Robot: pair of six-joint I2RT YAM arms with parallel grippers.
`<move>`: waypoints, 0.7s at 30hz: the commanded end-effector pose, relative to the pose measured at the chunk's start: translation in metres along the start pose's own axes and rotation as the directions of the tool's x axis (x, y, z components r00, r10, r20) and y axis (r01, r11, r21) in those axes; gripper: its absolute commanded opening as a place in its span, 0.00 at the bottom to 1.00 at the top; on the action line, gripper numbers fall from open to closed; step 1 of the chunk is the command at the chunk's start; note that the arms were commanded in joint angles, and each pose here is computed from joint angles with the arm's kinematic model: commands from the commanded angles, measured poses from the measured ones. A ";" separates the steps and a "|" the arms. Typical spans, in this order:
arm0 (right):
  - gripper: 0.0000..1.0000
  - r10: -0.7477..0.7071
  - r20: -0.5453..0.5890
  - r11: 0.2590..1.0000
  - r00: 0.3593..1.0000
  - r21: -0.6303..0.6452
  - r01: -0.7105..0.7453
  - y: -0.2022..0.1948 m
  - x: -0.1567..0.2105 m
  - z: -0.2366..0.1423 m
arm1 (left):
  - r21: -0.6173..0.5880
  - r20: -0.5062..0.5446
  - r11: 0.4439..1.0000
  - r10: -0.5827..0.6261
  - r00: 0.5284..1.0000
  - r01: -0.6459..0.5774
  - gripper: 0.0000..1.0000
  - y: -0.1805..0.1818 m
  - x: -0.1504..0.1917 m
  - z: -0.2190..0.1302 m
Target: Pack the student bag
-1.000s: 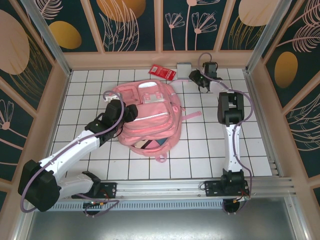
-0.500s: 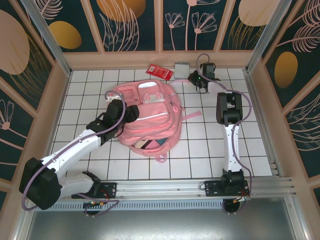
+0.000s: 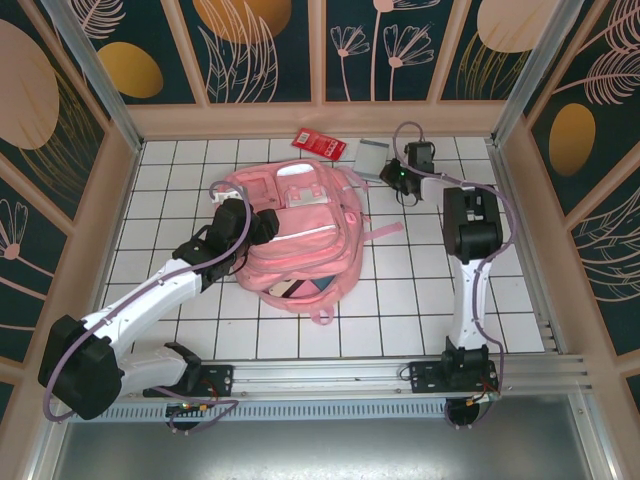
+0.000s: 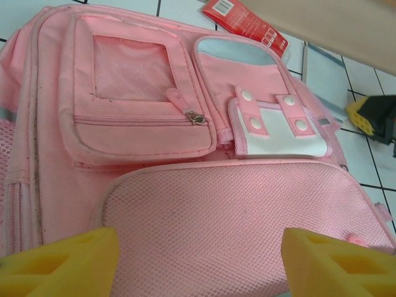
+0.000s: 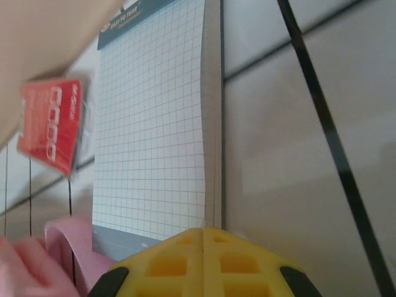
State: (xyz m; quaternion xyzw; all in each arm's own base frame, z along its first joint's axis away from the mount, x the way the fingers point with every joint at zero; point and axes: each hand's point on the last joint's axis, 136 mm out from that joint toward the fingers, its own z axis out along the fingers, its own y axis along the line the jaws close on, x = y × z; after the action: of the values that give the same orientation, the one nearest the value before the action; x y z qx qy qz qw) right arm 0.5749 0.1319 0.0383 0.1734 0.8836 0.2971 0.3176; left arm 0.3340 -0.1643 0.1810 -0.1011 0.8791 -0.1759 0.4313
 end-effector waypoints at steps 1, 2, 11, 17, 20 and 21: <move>0.00 -0.034 0.054 0.999 0.998 0.014 0.033 0.004 -0.002 -0.030 | 0.033 0.024 0.999 0.010 1.000 -0.011 0.70 -0.005 -0.005 -0.002; 0.00 -0.034 0.058 0.999 0.998 0.020 0.033 0.002 0.001 -0.037 | 0.034 0.025 0.999 0.010 1.000 -0.011 0.70 -0.005 -0.005 -0.003; 0.00 -0.006 0.075 0.995 0.997 0.101 -0.002 -0.031 0.041 -0.105 | 0.085 0.009 0.996 0.023 1.000 -0.023 0.72 -0.013 -0.001 -0.004; 0.00 0.015 0.089 0.989 0.996 0.147 -0.028 -0.051 0.071 -0.148 | 0.153 -0.019 0.988 0.032 0.999 -0.029 0.72 -0.030 0.002 0.004; 0.00 0.030 0.117 0.983 0.993 0.178 -0.050 -0.065 0.078 -0.170 | 0.193 -0.028 0.980 0.042 0.999 -0.036 0.73 -0.046 0.003 0.009; 0.00 0.030 0.129 0.982 0.991 0.180 -0.053 -0.068 0.078 -0.177 | 0.209 -0.031 0.977 0.051 0.998 -0.044 0.73 -0.055 0.005 0.010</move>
State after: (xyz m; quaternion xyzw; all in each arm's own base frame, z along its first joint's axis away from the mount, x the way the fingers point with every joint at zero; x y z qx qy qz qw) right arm 0.3997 0.0624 0.0596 0.2265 0.8893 0.2265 0.3263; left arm 0.3354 -0.1937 0.1775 -0.0594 0.8776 -0.2262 0.4185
